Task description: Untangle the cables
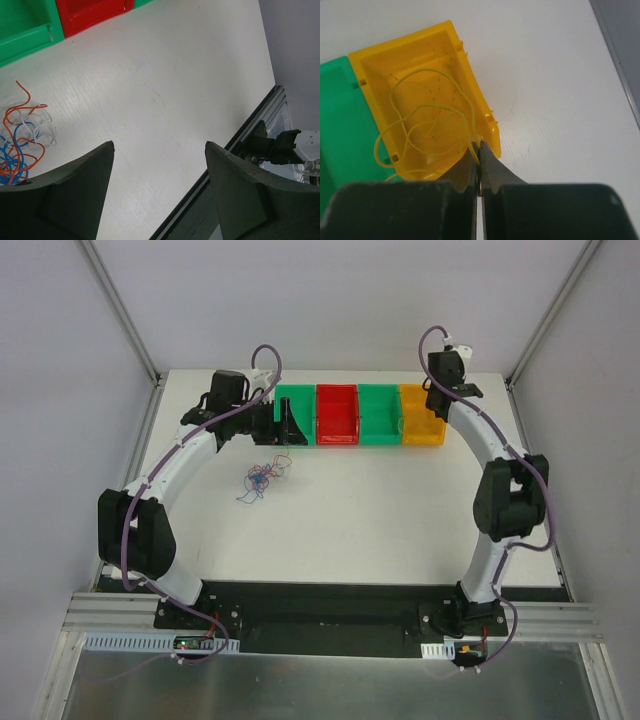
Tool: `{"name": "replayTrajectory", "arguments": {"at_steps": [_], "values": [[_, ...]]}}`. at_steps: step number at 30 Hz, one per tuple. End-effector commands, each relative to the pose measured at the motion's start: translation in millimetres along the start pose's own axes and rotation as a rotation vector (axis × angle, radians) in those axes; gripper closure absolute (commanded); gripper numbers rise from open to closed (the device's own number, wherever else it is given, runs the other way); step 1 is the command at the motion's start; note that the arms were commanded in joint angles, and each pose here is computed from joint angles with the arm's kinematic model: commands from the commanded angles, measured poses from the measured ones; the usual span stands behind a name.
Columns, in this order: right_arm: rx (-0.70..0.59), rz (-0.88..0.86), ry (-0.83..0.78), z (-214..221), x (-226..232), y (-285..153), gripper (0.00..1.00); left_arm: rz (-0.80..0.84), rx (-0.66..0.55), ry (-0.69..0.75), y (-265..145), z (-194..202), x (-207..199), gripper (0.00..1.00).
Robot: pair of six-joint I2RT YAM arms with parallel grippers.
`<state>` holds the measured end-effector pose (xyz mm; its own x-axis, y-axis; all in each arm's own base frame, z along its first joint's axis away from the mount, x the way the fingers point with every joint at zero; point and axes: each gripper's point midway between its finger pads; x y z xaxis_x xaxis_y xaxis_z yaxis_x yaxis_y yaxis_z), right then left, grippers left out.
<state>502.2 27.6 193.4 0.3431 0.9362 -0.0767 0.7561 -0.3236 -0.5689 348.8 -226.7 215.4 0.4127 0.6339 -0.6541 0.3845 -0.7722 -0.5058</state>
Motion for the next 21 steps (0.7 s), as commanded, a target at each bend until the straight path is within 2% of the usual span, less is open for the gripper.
{"name": "replayTrajectory", "arguments": {"at_steps": [1,5,8,13,17,21], "values": [[-0.017,0.027,-0.032,-4.8,12.3,34.4,0.99,0.06,0.009,-0.011,2.1,1.6,-12.0,0.27],[0.059,0.003,0.035,25.8,31.0,61.2,1.0,0.089,0.023,-0.033,6.5,5.2,-13.5,0.27],[0.068,0.02,0.078,39.6,35.4,77.0,1.0,0.086,0.028,-0.041,9.6,7.5,-10.5,0.27],[0.06,0.112,0.059,21.1,27.3,81.6,1.0,0.098,0.046,-0.069,14.3,11.0,-9.4,0.28],[-0.031,0.171,0.043,-4.3,16.0,87.9,1.0,0.097,0.044,-0.057,16.0,12.5,-10.8,0.28],[-0.034,0.139,0.073,-15.8,25.1,109.0,1.0,0.108,0.061,-0.073,20.0,15.0,-9.9,0.28]]}}
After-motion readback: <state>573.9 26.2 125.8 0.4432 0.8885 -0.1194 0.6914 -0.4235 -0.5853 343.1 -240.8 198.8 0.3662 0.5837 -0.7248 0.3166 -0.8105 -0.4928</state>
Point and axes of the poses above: each gripper's point midway between its finger pads, its own y axis out along the fingers, its own x axis along the line the jaws close on, z = x × y
